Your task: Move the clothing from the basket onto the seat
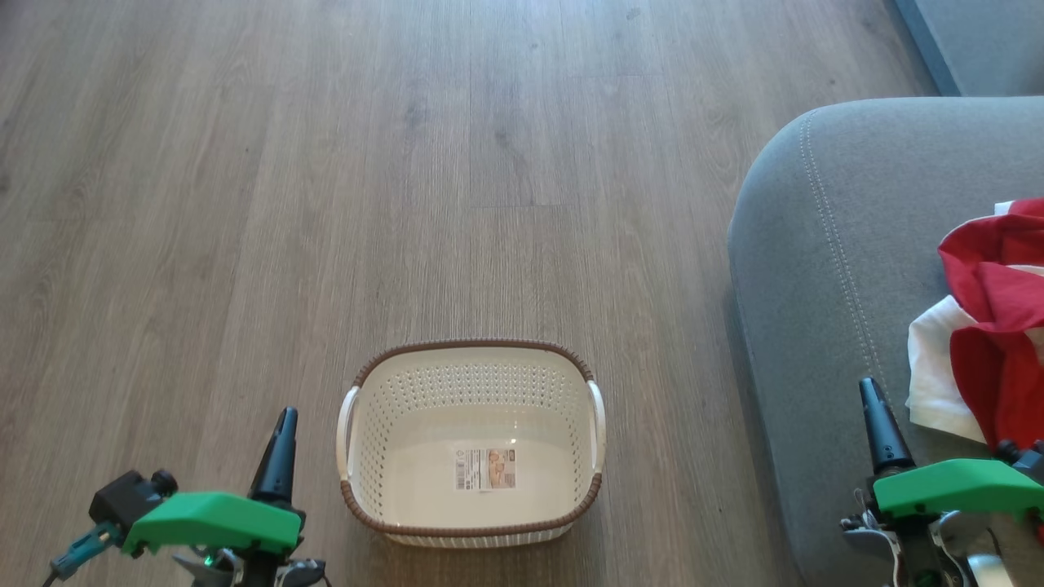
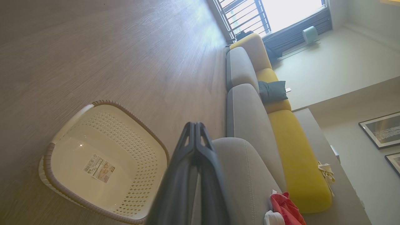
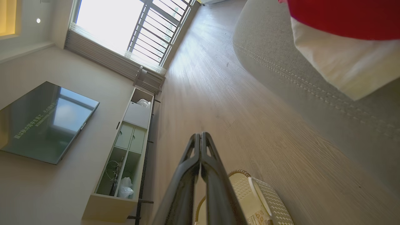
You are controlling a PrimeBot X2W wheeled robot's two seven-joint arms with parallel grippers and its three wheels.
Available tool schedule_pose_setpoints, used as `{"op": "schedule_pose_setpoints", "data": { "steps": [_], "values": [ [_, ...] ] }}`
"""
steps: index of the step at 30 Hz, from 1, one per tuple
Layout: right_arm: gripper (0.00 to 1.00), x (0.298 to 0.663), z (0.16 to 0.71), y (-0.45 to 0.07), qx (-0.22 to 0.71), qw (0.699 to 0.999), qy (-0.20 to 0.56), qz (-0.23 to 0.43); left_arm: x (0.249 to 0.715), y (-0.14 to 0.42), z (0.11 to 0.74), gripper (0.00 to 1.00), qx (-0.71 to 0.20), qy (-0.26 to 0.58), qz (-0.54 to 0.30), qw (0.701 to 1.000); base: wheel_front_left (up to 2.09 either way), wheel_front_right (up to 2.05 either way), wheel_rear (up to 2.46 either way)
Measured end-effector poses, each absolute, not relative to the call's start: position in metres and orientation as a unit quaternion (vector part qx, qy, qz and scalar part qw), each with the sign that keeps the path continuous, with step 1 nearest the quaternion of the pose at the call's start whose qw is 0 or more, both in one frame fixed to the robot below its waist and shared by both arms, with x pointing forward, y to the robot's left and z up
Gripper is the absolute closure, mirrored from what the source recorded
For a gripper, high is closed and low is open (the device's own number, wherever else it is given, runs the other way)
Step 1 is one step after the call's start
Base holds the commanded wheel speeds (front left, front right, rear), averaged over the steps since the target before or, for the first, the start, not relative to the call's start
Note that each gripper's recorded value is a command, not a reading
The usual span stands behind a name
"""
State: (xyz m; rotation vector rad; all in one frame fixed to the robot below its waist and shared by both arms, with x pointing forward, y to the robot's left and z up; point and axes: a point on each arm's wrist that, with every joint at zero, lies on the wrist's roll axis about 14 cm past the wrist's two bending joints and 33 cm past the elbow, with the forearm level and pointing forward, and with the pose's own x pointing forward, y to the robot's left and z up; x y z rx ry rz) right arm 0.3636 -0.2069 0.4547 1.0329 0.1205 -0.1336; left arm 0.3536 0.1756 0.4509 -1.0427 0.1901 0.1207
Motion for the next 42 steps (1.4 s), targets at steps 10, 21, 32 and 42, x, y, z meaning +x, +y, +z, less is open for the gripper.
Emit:
{"op": "schedule_pose_setpoints", "data": {
  "steps": [10,21,32,42],
  "values": [
    [1.0,0.368,0.461,-0.207,0.545,0.835,0.05,-0.061,0.358,0.175,0.455,1.0,-0.549,0.088,0.05,0.829,0.0,0.0,0.0],
    [1.0,0.368,0.463,-0.208,0.595,0.8,0.046,-0.061,0.361,0.178,0.458,1.0,-0.6,0.079,0.046,0.795,0.0,0.0,0.0],
    [1.0,0.368,0.465,-0.21,0.643,0.762,0.041,-0.06,0.366,0.182,0.464,1.0,-0.648,0.068,0.04,0.758,0.0,0.0,0.0],
    [1.0,0.373,0.474,-0.209,0.681,0.73,0.029,-0.05,0.372,0.185,0.473,1.0,-0.685,0.051,0.029,0.726,0.0,0.0,0.0]
  ]
}}
